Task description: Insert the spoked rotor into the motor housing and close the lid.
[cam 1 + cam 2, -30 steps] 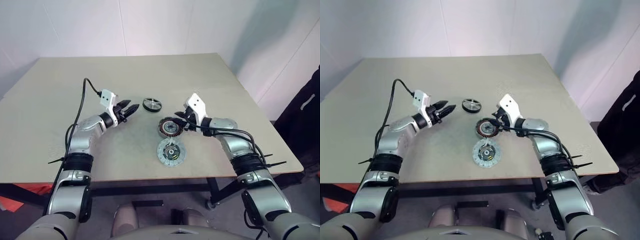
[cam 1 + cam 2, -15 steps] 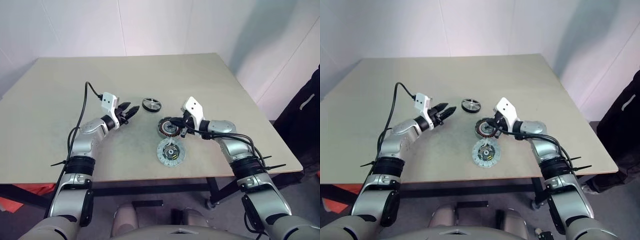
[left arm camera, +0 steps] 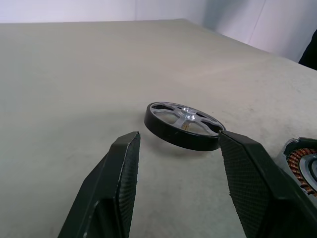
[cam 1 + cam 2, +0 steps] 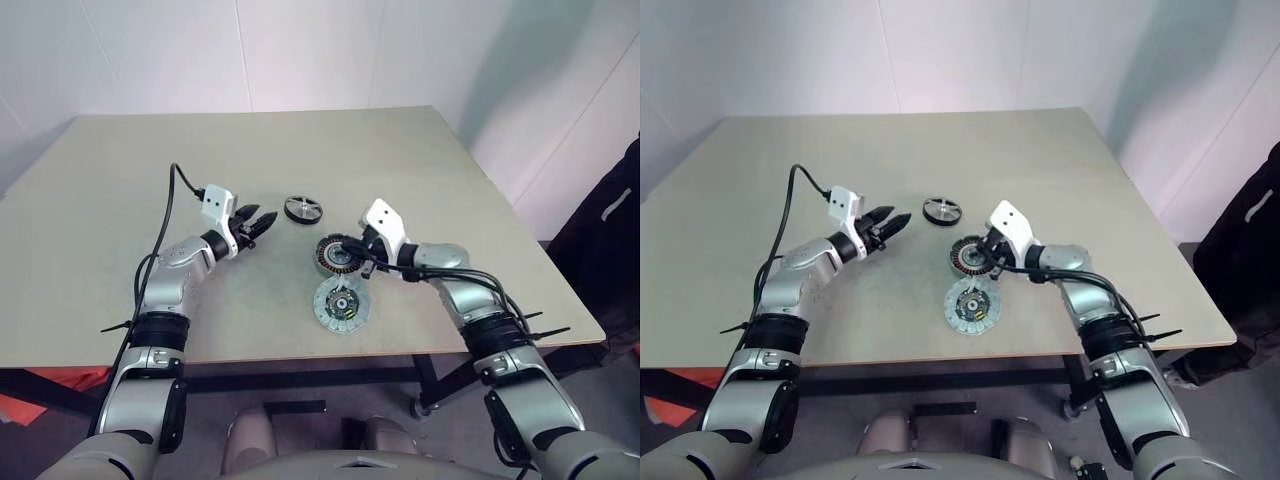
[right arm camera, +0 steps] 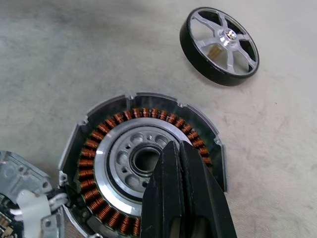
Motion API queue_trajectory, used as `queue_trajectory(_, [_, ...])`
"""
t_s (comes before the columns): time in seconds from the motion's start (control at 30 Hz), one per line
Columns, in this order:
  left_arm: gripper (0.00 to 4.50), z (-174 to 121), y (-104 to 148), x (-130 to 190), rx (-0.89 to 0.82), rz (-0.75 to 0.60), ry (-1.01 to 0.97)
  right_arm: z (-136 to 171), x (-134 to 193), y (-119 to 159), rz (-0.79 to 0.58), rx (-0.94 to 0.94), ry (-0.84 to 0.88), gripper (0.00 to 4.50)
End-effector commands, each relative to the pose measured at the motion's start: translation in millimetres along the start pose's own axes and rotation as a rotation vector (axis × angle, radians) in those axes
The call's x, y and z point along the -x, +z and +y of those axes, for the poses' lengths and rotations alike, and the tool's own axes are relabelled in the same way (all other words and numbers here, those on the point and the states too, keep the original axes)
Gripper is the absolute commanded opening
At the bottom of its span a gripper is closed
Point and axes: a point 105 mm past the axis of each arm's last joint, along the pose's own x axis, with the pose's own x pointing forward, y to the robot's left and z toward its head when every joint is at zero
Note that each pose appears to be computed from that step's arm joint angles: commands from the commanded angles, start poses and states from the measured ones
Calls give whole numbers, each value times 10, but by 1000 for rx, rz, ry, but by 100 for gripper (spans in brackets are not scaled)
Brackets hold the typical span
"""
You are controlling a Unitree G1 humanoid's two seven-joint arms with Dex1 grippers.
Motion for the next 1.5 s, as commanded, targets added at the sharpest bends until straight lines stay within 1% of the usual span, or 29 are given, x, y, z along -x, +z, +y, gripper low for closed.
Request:
queue_trajectory(0.03, [268, 32, 123, 11, -33, -36, 9, -111, 51, 308, -71, 68, -31, 4])
queue_trajectory(0.1, [268, 30, 117, 9, -31, -34, 9, -96, 55, 370, -87, 82, -23, 4])
queue_trajectory(0.17, [268, 31, 112, 11, -31, -33, 9, -42, 30, 367, -90, 74, -5, 4])
queue_trajectory(0.4, [268, 56, 104, 25, -34, -28, 18, 119, -84, 164, -60, -19, 40, 4])
queue_trajectory(0.57, [268, 84, 116, 44, -40, -25, 25, 99, -111, 14, -14, -46, 18, 4])
queue_trajectory(0.73, [268, 113, 110, 42, -44, -18, 32, 8, -58, 166, -53, -12, -7, 4])
queue_trajectory(0.97, [268, 88, 92, 13, -40, -16, 26, -21, 12, 393, -110, 37, -4, 4])
queue_trajectory(1.03, [268, 85, 88, 12, -39, -15, 25, -7, 7, 383, -107, 32, 1, 4])
queue_trajectory(1.1, [268, 88, 86, 14, -39, -14, 26, 33, -23, 292, -84, 15, 13, 4])
queue_trajectory(1.17, [268, 96, 87, 20, -39, -14, 29, 105, -70, 154, -62, -44, 36, 4])
queue_trajectory(1.23, [268, 104, 88, 28, -40, -14, 32, 148, -98, -6, -15, -62, 41, 4])
queue_trajectory(1.27, [268, 111, 88, 33, -40, -15, 35, 148, -99, -41, -5, -66, 37, 4])
queue_trajectory(1.37, [268, 118, 87, 38, -39, -15, 38, 109, -79, 5, -17, -55, 27, 4])
queue_trajectory(1.5, [268, 110, 77, 31, -35, -15, 38, 30, -31, 190, -57, 0, 12, 4])
